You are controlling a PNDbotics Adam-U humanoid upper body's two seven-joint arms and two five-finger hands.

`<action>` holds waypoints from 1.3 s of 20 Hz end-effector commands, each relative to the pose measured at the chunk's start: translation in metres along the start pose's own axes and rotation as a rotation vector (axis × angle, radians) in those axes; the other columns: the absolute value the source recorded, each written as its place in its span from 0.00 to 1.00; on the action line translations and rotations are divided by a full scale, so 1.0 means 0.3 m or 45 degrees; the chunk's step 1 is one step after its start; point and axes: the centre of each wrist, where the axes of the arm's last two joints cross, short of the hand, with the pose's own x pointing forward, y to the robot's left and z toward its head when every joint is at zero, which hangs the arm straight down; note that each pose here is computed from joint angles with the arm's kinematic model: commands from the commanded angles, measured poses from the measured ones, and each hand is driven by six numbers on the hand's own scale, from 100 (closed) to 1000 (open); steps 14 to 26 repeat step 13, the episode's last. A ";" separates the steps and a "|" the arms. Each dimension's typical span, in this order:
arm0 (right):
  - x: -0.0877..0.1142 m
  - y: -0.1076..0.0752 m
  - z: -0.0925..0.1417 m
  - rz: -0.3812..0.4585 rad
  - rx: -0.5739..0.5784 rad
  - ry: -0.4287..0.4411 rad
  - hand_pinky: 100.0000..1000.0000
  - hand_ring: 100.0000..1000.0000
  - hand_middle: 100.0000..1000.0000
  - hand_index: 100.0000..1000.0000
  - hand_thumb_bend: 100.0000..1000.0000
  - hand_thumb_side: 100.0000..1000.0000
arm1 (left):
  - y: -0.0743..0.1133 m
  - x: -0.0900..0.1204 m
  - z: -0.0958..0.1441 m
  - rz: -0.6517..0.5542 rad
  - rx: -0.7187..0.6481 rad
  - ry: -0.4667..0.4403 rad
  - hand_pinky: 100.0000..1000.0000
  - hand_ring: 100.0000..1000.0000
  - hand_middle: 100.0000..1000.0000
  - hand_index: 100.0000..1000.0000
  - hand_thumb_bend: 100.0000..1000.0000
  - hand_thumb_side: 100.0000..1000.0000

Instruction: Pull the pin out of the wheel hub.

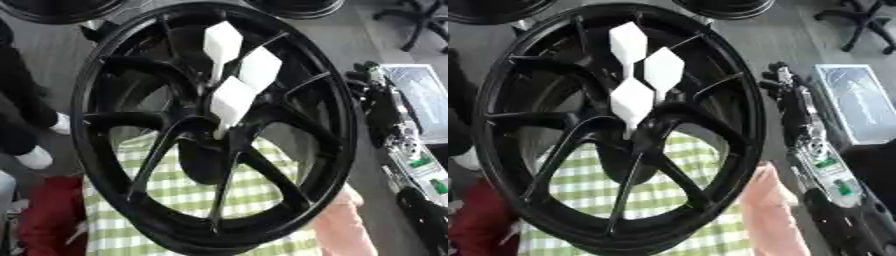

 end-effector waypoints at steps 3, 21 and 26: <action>0.043 -0.006 -0.013 0.003 0.001 -0.054 0.95 0.77 0.72 0.80 0.00 0.73 | -0.033 0.077 0.006 0.358 0.346 -0.103 0.60 0.74 0.75 0.77 0.21 0.74; 0.076 0.019 -0.031 -0.032 0.020 -0.099 0.95 0.77 0.72 0.80 0.00 0.72 | -0.290 0.170 0.049 0.930 0.551 -0.093 0.60 0.74 0.75 0.76 0.27 0.72; 0.076 0.019 -0.031 -0.032 0.020 -0.099 0.95 0.77 0.72 0.80 0.00 0.72 | -0.290 0.170 0.049 0.930 0.551 -0.093 0.60 0.74 0.75 0.76 0.27 0.72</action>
